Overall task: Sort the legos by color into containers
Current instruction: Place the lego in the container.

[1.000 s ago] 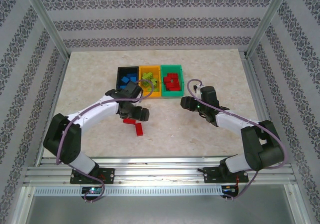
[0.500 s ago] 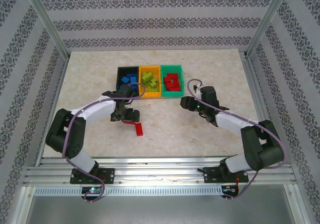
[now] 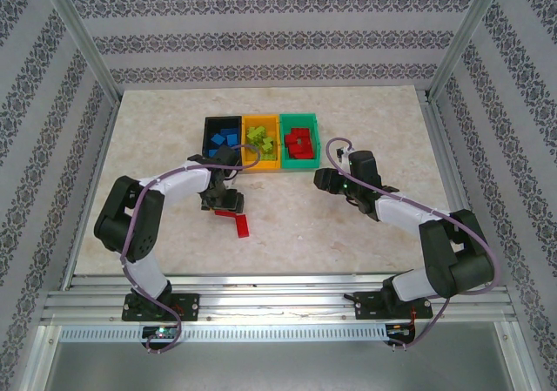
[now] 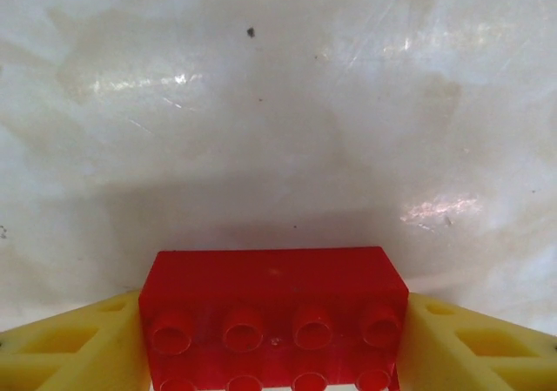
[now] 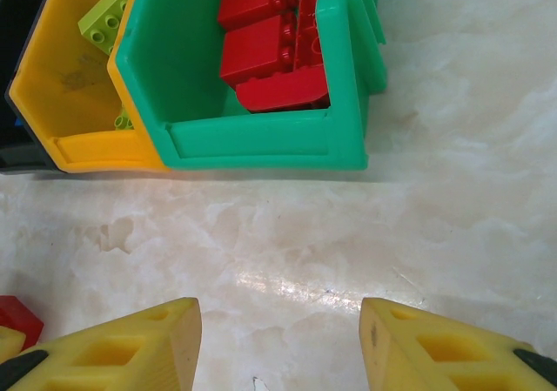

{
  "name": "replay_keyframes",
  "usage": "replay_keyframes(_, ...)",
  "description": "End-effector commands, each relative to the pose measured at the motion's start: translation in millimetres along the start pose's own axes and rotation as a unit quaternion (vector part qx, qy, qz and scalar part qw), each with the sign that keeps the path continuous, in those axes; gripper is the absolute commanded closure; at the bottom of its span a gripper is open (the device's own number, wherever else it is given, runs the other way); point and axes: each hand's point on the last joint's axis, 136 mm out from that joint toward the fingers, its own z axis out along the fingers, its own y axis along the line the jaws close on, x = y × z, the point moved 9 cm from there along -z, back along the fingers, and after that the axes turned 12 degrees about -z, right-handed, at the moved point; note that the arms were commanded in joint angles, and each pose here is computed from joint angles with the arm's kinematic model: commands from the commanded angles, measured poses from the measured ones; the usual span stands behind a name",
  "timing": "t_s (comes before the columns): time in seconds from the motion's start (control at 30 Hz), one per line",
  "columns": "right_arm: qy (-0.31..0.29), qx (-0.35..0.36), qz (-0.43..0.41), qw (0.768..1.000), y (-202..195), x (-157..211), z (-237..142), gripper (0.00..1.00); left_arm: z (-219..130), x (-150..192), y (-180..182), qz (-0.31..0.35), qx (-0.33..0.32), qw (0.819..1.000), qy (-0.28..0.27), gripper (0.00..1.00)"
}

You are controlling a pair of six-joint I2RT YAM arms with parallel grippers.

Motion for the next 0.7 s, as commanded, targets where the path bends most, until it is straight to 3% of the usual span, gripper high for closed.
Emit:
replay_keyframes(0.0,-0.002,-0.005,-0.001,1.000,-1.6,-1.0,1.8,0.48,-2.2,3.4,2.6,0.004,-0.002,1.000,0.003,0.41)
replay_keyframes(0.23,-0.002,-0.006,0.000,1.000,-1.6,-0.6,2.2,0.48,-28.8,-12.8,-17.8,0.000,0.074,0.997,-0.031,0.41)
replay_keyframes(0.67,-0.004,-0.004,0.007,1.000,-3.6,-1.0,1.8,0.48,-89.9,-65.9,-79.7,0.008,0.227,0.968,-0.108,0.41)
